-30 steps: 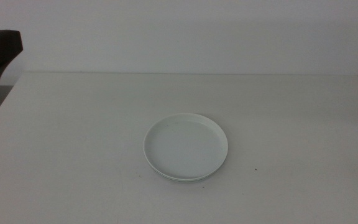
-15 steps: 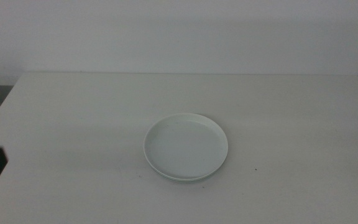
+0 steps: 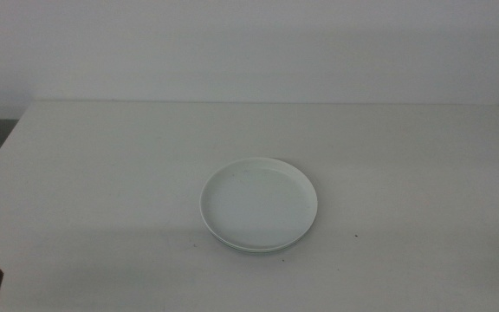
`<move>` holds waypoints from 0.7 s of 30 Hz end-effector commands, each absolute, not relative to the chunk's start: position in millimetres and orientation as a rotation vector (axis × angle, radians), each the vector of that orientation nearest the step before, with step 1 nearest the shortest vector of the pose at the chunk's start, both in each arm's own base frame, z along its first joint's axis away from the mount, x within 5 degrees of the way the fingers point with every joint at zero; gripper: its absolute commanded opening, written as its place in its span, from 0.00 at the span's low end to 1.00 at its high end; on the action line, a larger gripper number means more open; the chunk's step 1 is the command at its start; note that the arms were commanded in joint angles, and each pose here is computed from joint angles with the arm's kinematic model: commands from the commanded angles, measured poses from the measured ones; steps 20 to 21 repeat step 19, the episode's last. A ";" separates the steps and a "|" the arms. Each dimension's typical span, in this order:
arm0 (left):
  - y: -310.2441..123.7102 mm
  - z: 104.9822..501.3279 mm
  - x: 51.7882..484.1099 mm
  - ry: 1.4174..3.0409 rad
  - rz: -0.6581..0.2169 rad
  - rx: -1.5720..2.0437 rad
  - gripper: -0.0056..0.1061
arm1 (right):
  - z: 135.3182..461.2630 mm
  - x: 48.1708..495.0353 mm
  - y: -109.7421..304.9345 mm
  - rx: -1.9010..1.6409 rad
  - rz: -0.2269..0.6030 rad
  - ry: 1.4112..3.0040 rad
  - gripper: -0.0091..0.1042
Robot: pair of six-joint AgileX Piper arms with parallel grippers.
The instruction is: Stack the three bowls on top of each other.
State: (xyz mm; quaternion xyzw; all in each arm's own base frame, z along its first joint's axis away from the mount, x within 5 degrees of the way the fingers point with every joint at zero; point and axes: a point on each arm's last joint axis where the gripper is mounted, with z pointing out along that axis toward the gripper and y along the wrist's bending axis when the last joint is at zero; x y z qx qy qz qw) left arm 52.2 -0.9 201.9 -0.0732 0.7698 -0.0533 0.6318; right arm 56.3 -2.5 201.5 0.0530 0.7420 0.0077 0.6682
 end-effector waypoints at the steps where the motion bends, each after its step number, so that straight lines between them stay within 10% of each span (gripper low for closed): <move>1: -0.1 197.7 53.9 1.725 -0.125 -0.181 0.89 | 196.1 56.0 -2.2 0.136 0.037 1.666 0.86; 21: 1.1 186.5 54.5 1.773 -0.073 -0.148 0.89 | 192.3 55.5 -1.8 0.126 0.031 1.709 0.86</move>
